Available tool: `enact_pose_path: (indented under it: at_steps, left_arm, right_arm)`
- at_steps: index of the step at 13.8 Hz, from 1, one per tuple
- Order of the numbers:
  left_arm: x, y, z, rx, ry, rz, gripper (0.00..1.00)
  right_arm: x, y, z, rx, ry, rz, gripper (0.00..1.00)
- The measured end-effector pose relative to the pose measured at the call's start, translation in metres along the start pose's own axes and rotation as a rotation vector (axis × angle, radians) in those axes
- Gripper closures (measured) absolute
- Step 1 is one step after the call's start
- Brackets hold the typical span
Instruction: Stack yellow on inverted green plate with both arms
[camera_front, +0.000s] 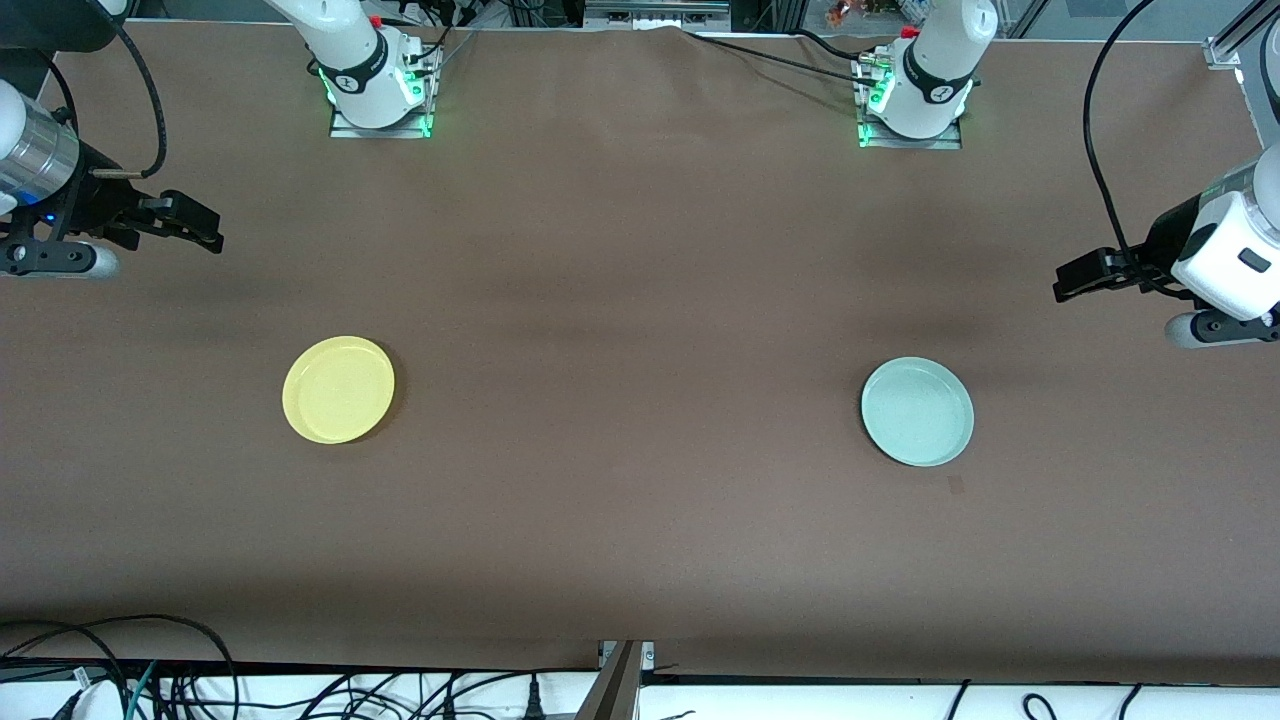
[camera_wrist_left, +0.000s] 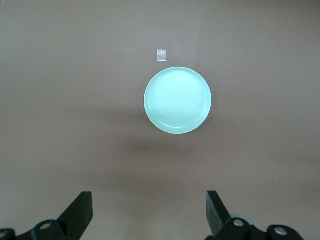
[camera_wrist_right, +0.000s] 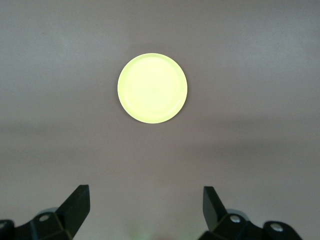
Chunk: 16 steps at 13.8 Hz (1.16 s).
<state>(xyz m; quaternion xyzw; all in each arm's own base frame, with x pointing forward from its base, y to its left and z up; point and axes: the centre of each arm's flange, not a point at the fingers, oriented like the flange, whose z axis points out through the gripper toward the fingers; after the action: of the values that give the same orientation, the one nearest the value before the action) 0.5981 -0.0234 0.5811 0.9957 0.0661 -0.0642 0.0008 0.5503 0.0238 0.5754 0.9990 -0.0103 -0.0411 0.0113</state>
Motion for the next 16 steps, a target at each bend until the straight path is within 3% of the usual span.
enact_pose_path:
  at_steps: [8,16]
  left_arm:
    - [0.001,0.003,0.003,0.001,-0.006,0.005,0.00]
    - [0.033,-0.005,0.050,0.003,-0.055,0.000,0.00]
  right_arm:
    - [0.000,0.000,0.000,0.000,0.000,0.000,0.00]
    - [0.000,0.000,0.000,0.000,0.000,0.000,0.00]
